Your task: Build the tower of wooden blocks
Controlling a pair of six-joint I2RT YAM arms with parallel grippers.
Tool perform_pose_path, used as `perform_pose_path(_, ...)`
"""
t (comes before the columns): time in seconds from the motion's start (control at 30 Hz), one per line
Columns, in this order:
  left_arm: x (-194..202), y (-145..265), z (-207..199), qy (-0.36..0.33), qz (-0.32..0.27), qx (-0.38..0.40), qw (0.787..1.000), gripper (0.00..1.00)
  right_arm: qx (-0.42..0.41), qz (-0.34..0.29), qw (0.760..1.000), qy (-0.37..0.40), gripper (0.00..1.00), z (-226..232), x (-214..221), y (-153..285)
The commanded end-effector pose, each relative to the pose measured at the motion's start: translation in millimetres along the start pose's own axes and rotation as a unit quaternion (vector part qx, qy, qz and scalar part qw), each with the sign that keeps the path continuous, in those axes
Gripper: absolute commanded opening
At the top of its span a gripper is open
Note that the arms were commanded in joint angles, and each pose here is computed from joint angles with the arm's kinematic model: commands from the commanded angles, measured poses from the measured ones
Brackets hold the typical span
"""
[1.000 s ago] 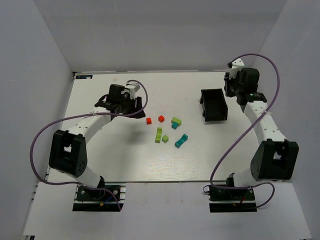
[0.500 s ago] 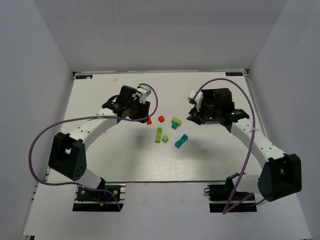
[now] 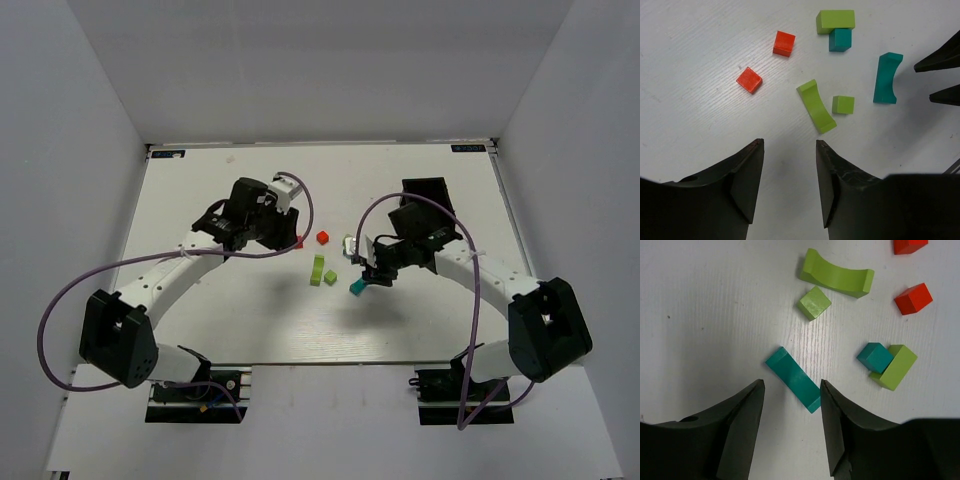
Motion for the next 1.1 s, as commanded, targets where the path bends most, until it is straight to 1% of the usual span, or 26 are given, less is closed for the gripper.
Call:
perform_pose_path(0.0, 13.4, -7.8, -7.4, -0.002, 0.028, 0.029, 0.999, 0.56, -0.013, 0.017, 0.998, 0.062, 0.55, 4.8, 6.4, -6.1)
perform_pose_path(0.07, 19.6, -15.4, -10.7, -0.006, 0.043, 0.041, 0.998, 0.56, -0.013, 0.031, 0.997, 0.072, 0.58, 7.7, 14.5, -7.6)
perform_pose_path(0.13, 26.4, -24.4, -17.8, -0.008, 0.069, 0.053, 0.996, 0.56, -0.005, 0.041, 0.996, 0.081, 0.58, 6.7, 17.9, -8.8)
perform_pose_path(0.17, 32.6, -27.2, -14.6, -0.01, 0.083, 0.046, 0.995, 0.56, -0.007, 0.047, 0.996, 0.078, 0.58, 8.8, 21.1, -8.9)
perform_pose_path(0.23, 36.4, -35.6, -22.3, -0.022, 0.099, 0.044, 0.994, 0.58, 0.001, 0.046, 0.995, 0.085, 0.58, 6.3, 19.8, -8.6)
perform_pose_path(0.37, 48.1, -48.4, -25.0, -0.04, 0.131, 0.015, 0.99, 0.6, 0.016, 0.043, 0.995, 0.088, 0.58, 3.5, 15.3, -3.3)
perform_pose_path(0.47, 49.5, -50.1, -32.5, -0.047, 0.138, 0.011, 0.989, 0.64, 0.031, 0.04, 0.995, 0.088, 0.58, 1.0, 12.6, 0.8)
perform_pose_path(0.53, 50.2, -50.4, -36.0, -0.045, 0.139, 0.01, 0.989, 0.64, 0.038, 0.043, 0.994, 0.088, 0.58, 0.1, 12.5, 2.8)
perform_pose_path(0.6, 49.1, -51.6, -39.1, -0.046, 0.135, 0.007, 0.99, 0.67, 0.047, 0.04, 0.994, 0.089, 0.58, -2.5, 8.9, 5.4)
perform_pose_path(0.63, 55.2, -56.9, -40.1, -0.044, 0.146, 0.002, 0.988, 0.68, 0.051, 0.043, 0.994, 0.087, 0.58, -3.1, 9.0, 6.3)
perform_pose_path(0.77, 60.9, -68.3, -39.2, -0.05, 0.16, -0.022, 0.986, 0.68, 0.073, 0.041, 0.993, 0.082, 0.6, -8.3, 3.2, 13.2)
perform_pose_path(0.9, 63.8, -73.2, -44.3, -0.046, 0.167, -0.025, 0.985, 0.69, 0.085, 0.04, 0.992, 0.084, 0.61, -9.3, 0.0, 19.1)
perform_pose_path(0.97, 66.3, -75.2, -44.2, -0.041, 0.171, -0.027, 0.984, 0.69, 0.091, 0.04, 0.992, 0.081, 0.62, -9.5, -1.9, 21.6)
perform_pose_path(1.03, 71.1, -81.5, -47.0, -0.045, 0.181, -0.024, 0.982, 0.69, 0.107, 0.042, 0.99, 0.079, 0.66, -13.6, -3.3, 25.5)
perform_pose_path(1.07, 73.6, -83.4, -46.4, -0.045, 0.186, -0.025, 0.981, 0.69, 0.106, 0.044, 0.99, 0.078, 0.66, -12.7, -3.2, 25.5)
Point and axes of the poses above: each gripper's point midway between its finger pads, its own y axis back along the fingers, its own z axis along the line the jaws close on, x = y × z, the point moved 4 cm from there along y, back along the fingers, and after that the axes turned 1 degree about y, right-handed, at the moved point
